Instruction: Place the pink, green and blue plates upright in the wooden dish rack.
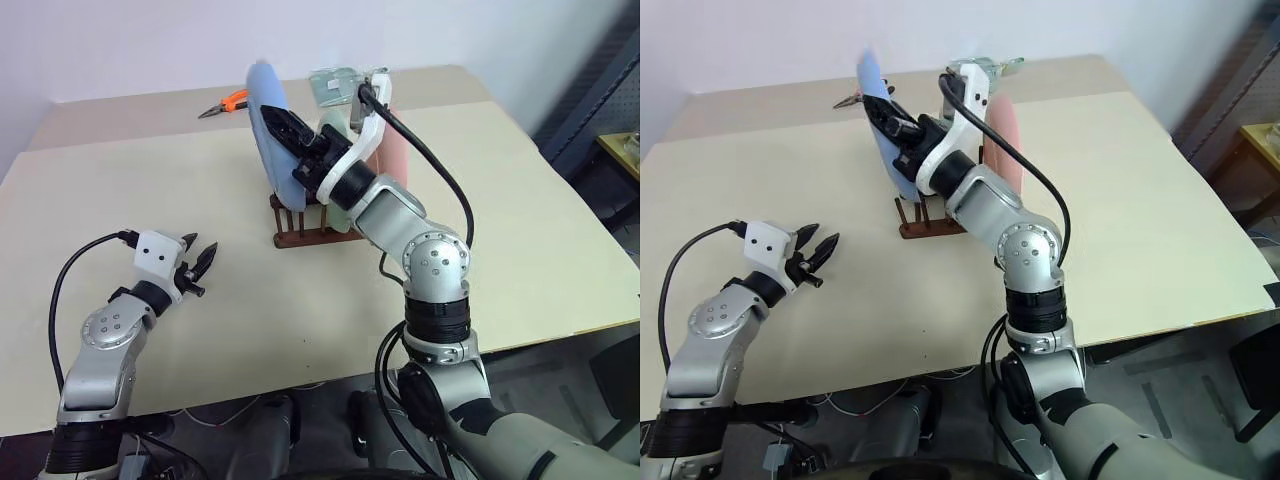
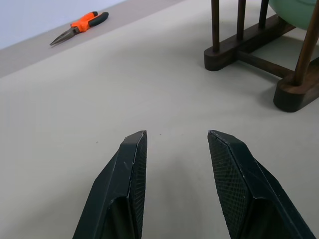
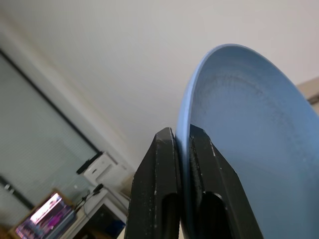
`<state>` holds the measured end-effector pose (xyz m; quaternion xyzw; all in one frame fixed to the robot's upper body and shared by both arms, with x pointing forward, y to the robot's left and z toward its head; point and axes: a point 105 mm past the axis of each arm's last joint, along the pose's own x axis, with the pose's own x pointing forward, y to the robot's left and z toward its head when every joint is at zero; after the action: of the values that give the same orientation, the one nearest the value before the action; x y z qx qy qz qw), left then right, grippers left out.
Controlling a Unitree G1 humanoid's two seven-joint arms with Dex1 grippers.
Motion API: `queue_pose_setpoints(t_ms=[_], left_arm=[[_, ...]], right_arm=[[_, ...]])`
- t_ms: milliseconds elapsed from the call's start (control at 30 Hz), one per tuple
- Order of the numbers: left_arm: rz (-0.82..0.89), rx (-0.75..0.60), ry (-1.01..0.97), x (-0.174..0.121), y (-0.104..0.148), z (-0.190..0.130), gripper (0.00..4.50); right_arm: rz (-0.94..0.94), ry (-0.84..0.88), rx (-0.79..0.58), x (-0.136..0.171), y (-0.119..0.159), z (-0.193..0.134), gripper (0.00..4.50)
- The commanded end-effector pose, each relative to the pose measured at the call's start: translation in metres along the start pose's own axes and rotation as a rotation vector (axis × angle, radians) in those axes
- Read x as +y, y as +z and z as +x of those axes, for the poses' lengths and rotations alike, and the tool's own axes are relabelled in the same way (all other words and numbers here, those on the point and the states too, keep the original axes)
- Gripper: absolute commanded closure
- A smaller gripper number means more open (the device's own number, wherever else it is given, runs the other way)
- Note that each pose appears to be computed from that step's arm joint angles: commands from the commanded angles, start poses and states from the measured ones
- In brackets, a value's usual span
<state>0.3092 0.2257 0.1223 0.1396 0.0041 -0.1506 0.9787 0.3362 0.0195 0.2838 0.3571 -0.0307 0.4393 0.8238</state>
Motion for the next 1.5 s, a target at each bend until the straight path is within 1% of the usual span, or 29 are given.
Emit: queue_pose_setpoints(t_ms=[33,333,433,533,600,633,700,833,900,967,1067,1200,1267,1367,1433,1500], left_arm=[[0.028,-0.032,0.015,0.004,0.009,-0.003,2.53],[0.026,-0.032,0.002,0.002,0.009,-0.002,2.53],[0.024,-0.033,-0.002,0.0,0.009,-0.002,2.53],[0.021,-0.032,-0.005,-0.002,0.009,-0.002,2.53],[0.018,-0.031,-0.007,-0.003,0.008,-0.003,2.53],[0.017,-0.031,-0.009,-0.004,0.008,-0.003,2.53],[0.016,-0.03,-0.012,-0.006,0.008,-0.003,2.53],[0.012,-0.028,-0.019,-0.01,0.007,-0.003,2.53],[0.012,-0.027,-0.019,-0.01,0.007,-0.003,2.53],[0.011,-0.025,-0.017,-0.01,0.006,-0.003,2.53],[0.01,-0.016,-0.015,-0.01,0.004,-0.005,2.53],[0.013,0.002,-0.025,-0.013,-0.002,-0.005,2.53],[0.019,0.011,-0.03,-0.013,-0.005,-0.004,2.53],[0.019,0.018,-0.032,-0.014,-0.008,-0.002,2.53],[0.021,0.024,-0.035,-0.015,-0.011,-0.002,2.53],[0.022,0.03,-0.034,-0.015,-0.014,-0.002,2.53]], right_arm=[[0.052,0.044,-0.031,0.017,0.003,0.007,4.46],[0.073,-0.077,-0.026,-0.004,0.001,0.015,4.46],[0.061,-0.086,-0.019,-0.006,0.0,0.017,3.44],[0.015,-0.077,-0.012,-0.004,0.001,0.017,2.0],[-0.045,-0.051,-0.006,0.001,0.002,0.017,0.96],[-0.081,-0.034,-0.006,0.004,0.004,0.017,0.53],[-0.168,0.02,-0.005,0.013,0.009,0.016,0.53],[-0.444,0.228,-0.011,0.048,0.024,0.001,0.53],[-0.545,0.265,-0.016,0.049,0.036,-0.011,0.53],[-0.65,0.251,-0.012,0.04,0.048,-0.026,0.53],[-0.847,0.167,0.042,0.011,0.065,-0.056,0.53],[-1.003,-0.035,0.161,-0.041,0.088,-0.111,0.53],[-1.045,-0.119,0.262,-0.065,0.089,-0.142,0.53],[-1.066,-0.226,0.397,-0.099,0.082,-0.183,0.53],[-1.074,-0.273,0.451,-0.115,0.077,-0.201,0.53],[-1.043,-0.313,0.463,-0.128,0.072,-0.213,0.53]])
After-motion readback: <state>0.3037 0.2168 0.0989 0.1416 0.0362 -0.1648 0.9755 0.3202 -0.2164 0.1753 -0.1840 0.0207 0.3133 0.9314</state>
